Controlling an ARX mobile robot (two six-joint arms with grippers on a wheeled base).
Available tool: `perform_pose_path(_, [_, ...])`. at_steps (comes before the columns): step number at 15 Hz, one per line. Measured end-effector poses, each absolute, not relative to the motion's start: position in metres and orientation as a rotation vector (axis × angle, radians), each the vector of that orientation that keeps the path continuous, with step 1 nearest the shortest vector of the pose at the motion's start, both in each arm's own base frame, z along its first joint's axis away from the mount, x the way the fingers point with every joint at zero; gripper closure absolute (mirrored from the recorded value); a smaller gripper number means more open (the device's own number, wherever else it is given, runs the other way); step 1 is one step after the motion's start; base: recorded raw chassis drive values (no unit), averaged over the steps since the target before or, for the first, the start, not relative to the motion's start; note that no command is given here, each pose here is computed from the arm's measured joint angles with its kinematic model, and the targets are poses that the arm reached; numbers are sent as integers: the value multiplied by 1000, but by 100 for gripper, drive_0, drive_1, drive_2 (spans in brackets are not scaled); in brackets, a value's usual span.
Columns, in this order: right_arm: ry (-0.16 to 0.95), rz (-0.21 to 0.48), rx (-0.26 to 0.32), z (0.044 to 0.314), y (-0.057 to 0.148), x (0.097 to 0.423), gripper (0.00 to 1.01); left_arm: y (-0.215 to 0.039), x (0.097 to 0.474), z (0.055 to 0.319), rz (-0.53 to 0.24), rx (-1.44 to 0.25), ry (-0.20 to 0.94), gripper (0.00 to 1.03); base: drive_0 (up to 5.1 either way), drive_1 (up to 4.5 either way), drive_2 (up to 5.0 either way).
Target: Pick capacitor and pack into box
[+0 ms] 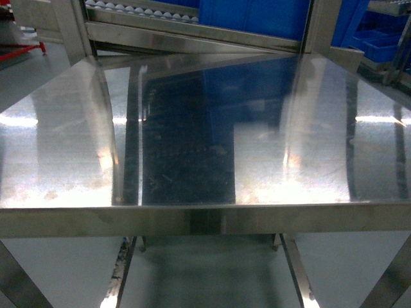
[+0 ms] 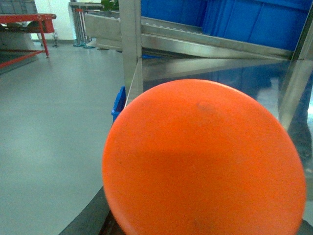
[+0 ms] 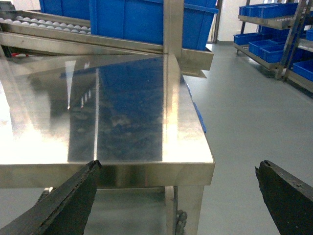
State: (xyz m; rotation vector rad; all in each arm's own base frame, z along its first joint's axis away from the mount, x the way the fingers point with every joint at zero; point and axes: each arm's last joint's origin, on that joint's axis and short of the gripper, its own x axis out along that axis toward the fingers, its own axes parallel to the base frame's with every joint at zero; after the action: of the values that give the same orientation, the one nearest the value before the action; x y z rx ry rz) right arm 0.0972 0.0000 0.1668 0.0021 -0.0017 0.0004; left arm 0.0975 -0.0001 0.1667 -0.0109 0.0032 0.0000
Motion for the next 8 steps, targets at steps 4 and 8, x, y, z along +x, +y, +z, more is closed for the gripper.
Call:
perform_pose_path(4, [-1,0,4,167,0,97,3,0,98,167,-1,-10,4,59,0,0,0])
perform_pose_path(8, [-2,0,3,167,0,97,3,0,98,167,-1,-10,4,59,0,0,0])
